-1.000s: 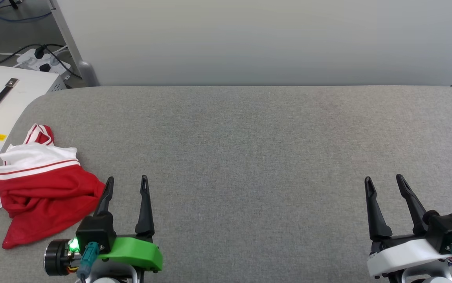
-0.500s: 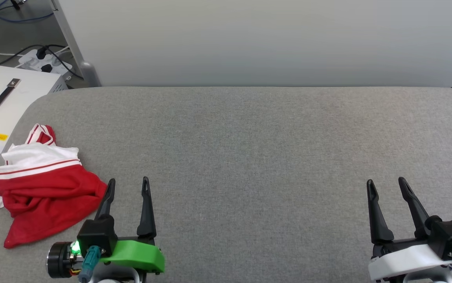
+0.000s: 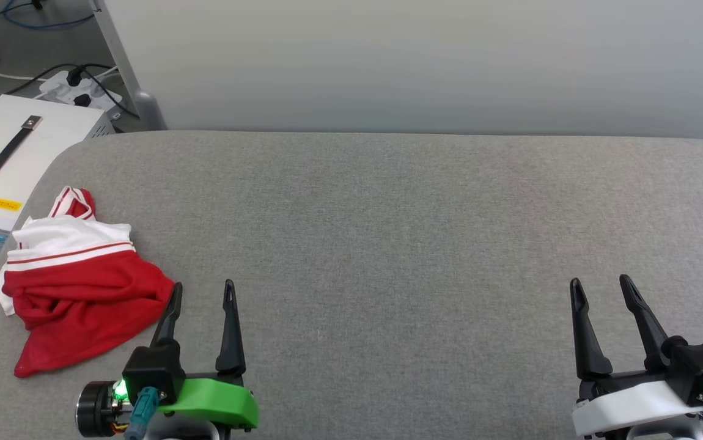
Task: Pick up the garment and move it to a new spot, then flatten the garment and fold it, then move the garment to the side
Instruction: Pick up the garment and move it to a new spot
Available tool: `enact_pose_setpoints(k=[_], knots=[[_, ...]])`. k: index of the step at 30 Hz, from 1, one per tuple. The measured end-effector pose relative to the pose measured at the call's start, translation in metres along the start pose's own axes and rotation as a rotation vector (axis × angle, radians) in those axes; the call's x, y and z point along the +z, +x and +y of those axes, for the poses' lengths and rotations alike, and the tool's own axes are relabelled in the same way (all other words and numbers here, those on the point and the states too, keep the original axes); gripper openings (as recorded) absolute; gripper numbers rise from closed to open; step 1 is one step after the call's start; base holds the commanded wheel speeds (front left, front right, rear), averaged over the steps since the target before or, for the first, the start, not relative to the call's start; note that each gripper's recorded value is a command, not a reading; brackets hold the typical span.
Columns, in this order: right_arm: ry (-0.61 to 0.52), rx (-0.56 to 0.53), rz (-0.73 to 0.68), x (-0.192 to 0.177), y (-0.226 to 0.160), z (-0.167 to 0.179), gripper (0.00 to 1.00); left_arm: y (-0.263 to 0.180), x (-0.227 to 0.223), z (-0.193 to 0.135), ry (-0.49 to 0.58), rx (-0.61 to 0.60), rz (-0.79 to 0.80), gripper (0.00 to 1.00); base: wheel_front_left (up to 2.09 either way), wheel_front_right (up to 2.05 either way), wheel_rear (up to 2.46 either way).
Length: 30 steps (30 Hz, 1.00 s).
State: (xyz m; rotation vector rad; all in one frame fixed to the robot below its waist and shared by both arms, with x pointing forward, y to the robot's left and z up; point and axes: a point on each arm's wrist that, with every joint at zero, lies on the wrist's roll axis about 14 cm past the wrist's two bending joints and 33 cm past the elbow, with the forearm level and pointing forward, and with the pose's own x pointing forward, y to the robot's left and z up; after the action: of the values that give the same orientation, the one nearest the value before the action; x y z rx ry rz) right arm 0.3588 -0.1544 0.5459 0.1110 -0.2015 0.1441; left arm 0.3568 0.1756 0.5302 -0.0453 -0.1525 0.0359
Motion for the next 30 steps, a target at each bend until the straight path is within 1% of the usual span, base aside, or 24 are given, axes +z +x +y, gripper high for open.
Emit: enact_pose_setpoints(k=[7, 14, 21, 30], knots=[[0.010, 0.039, 0.010, -0.005, 0.007, 0.012, 1.00, -0.005, -0.002, 0.015, 0.004, 0.046, 0.009, 1.00, 0.00, 0.00, 0.00], [0.026, 0.102, 0.020, -0.011, 0.019, 0.032, 1.00, -0.016, -0.003, 0.038, 0.006, 0.119, 0.018, 1.00, 0.00, 0.00, 0.00], [0.045, 0.187, 0.034, -0.019, 0.031, 0.059, 1.00, -0.032, -0.001, 0.069, -0.008, 0.226, 0.018, 1.00, 0.00, 0.00, 0.00], [0.070, 0.302, 0.050, -0.029, 0.044, 0.098, 1.00, -0.060, 0.004, 0.112, 0.011, 0.375, 0.018, 1.00, 0.00, 0.00, 0.00]])
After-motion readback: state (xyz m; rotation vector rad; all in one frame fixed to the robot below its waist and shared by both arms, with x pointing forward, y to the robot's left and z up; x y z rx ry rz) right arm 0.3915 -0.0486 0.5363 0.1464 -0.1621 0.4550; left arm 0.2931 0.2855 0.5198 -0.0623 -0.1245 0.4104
